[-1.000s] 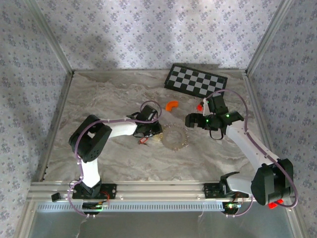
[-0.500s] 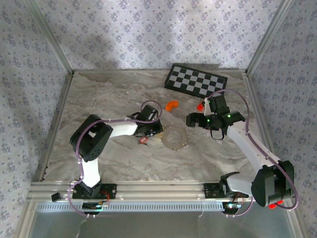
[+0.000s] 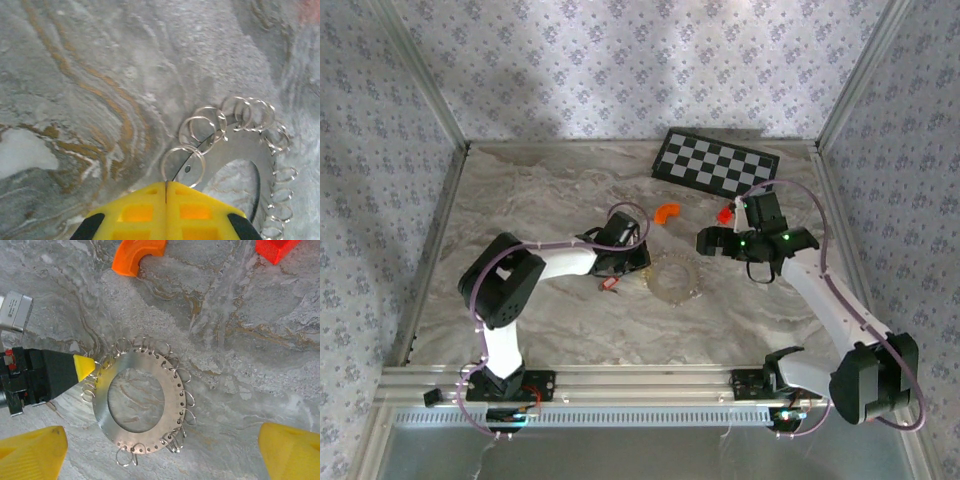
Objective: Put the keys on the keyring
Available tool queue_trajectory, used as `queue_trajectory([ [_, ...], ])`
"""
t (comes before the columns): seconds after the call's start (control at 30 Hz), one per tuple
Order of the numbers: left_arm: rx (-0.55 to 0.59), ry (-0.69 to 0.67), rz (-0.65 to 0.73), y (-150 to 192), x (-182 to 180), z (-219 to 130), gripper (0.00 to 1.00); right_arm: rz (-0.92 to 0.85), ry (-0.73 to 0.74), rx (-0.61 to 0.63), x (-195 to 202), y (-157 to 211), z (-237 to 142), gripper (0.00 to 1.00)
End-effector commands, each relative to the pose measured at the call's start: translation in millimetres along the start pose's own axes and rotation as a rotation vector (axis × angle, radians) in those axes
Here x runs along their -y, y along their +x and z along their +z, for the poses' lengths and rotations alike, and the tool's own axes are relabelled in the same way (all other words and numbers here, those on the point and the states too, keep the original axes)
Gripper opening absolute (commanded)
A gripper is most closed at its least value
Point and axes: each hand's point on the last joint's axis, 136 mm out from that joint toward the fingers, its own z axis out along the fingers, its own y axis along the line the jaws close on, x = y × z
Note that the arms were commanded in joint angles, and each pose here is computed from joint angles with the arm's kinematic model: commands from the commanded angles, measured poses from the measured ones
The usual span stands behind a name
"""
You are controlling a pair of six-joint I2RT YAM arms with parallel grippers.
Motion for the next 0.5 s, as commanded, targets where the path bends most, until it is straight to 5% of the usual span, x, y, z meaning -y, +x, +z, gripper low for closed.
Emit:
queue_trajectory([
  [0.0,0.007,0.073,0.137,-2,31,-24,0.0,-0.018,-0.029,0.039,-8,-3,-17,1.0],
  [0.47,0.13,0.179,0.543,-9,83,-127,0.0,-0.018,-0.206,0.244,-44,-26,-84,1.0],
])
